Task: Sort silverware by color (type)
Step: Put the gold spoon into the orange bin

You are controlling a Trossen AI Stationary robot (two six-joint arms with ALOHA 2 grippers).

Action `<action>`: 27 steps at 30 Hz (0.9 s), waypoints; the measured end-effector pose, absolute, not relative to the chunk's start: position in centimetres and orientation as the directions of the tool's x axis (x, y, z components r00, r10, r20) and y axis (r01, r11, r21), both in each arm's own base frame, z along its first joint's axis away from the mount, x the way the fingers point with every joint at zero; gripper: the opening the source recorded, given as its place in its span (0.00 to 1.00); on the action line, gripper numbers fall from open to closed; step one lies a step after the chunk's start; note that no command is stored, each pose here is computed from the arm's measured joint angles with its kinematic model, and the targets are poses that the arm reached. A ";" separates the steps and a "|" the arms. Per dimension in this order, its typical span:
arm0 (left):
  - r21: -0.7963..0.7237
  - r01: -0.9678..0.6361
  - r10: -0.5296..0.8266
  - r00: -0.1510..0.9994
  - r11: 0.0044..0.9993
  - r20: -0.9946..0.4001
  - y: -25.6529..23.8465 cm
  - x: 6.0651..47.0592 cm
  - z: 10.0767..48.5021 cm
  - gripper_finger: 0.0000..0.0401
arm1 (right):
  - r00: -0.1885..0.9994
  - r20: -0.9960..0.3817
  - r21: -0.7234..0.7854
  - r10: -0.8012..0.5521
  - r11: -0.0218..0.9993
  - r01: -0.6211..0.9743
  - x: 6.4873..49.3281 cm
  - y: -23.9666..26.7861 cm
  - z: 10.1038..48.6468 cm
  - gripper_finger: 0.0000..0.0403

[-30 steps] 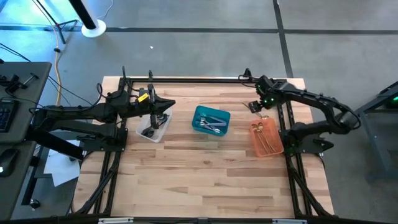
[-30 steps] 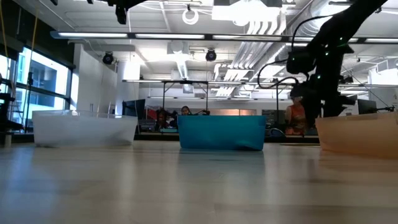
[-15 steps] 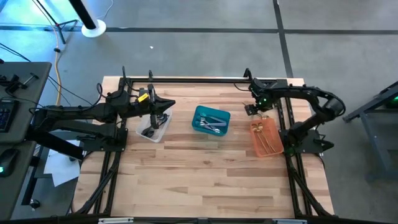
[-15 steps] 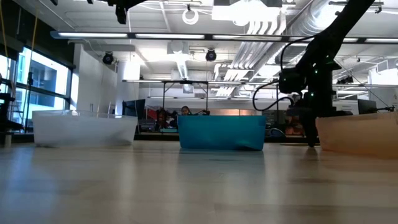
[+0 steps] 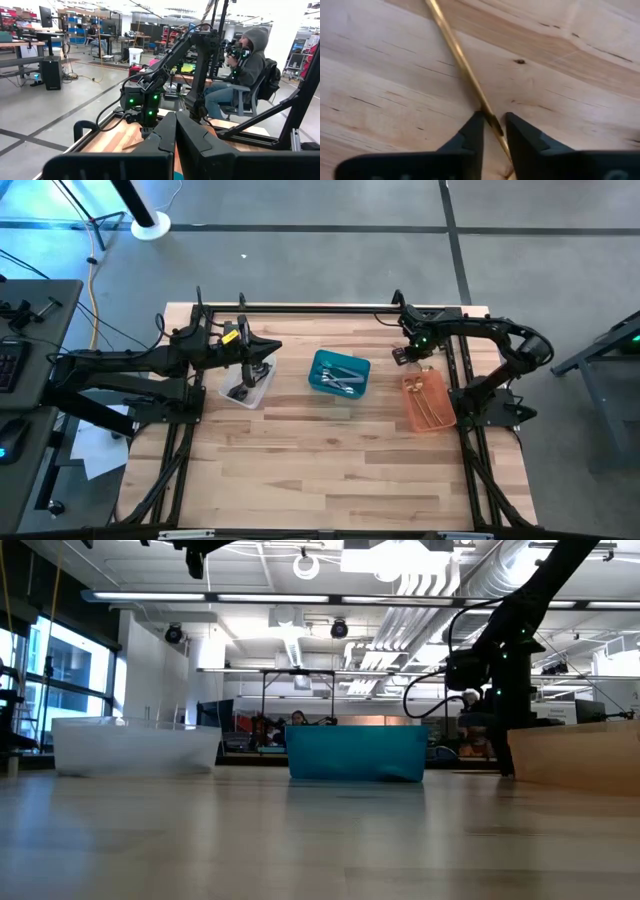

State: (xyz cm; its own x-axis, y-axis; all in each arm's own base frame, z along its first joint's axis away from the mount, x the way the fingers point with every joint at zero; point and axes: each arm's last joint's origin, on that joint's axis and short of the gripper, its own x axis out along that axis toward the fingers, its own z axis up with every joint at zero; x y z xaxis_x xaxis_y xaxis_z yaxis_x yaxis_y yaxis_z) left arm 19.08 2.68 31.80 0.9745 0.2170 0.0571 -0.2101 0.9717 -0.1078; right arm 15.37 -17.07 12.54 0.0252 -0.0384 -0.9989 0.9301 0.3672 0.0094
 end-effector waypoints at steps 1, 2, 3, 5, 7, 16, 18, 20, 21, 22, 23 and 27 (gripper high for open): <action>-0.108 -0.210 0.217 0.974 0.972 0.057 2.7 19.1 31.8 0.00 | 0.025 -0.999 0.009 -0.040 0.368 0.930 15.4 -17.1 12.5 0.14; -0.107 -0.210 0.217 0.974 0.972 0.057 2.7 19.1 31.8 0.00 | 0.024 -0.999 0.007 -0.042 0.368 0.930 15.4 -17.1 12.5 0.12; -0.108 -0.210 0.217 0.974 0.972 0.057 2.7 19.1 31.8 0.00 | 0.024 -0.999 0.006 -0.043 0.369 0.929 15.4 -17.1 12.5 0.09; -0.108 -0.210 0.217 0.974 0.972 0.057 2.7 19.1 31.8 0.00 | 0.021 -0.999 0.003 -0.047 0.369 0.929 15.4 -17.1 12.5 0.04; -0.108 -0.210 0.217 0.974 0.972 0.057 2.7 19.1 31.8 0.00 | 0.020 -0.999 0.001 -0.047 0.376 0.927 15.4 -17.1 12.5 0.02; -0.108 -0.205 0.212 0.976 0.973 0.058 2.7 19.1 31.8 0.00 | 0.020 -0.999 0.001 -0.047 0.381 0.924 15.4 -17.1 12.5 0.01; -0.108 -0.205 0.212 0.976 0.973 0.057 2.7 19.1 31.8 0.00 | 0.020 -0.999 0.000 -0.047 0.384 0.923 15.4 -17.1 12.5 0.01; -0.115 -0.205 0.212 0.976 0.972 0.057 2.7 19.1 31.8 0.00 | 0.020 -0.999 0.000 -0.046 0.384 0.923 15.4 -17.1 12.5 0.01; -0.122 -0.204 0.212 0.976 0.971 0.057 2.7 19.1 31.8 0.00 | 0.019 -0.999 0.000 -0.046 0.384 0.923 15.4 -17.1 12.5 0.01; -0.128 -0.204 0.212 0.976 0.971 0.057 2.7 19.1 31.8 0.00 | 0.019 -0.999 0.000 -0.046 0.384 0.923 15.4 -17.1 12.5 0.01; -0.132 -0.203 0.212 0.976 0.970 0.057 2.7 19.1 31.8 0.00 | 0.020 -0.999 0.000 -0.047 0.384 0.923 15.4 -17.1 12.5 0.01; -0.132 -0.203 0.212 0.976 0.970 0.057 2.7 19.1 31.8 0.00 | 0.034 -0.998 0.010 -0.057 0.384 0.923 15.2 -17.0 12.8 0.00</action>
State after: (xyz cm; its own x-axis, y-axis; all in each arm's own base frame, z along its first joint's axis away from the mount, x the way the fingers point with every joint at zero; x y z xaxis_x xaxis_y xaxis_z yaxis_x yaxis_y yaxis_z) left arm 19.08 2.67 31.79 0.9756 0.2122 0.0568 -0.2033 0.9702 -0.1320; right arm 15.23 -16.96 12.82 0.0344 -0.0568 -0.9978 0.9234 0.3837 0.0100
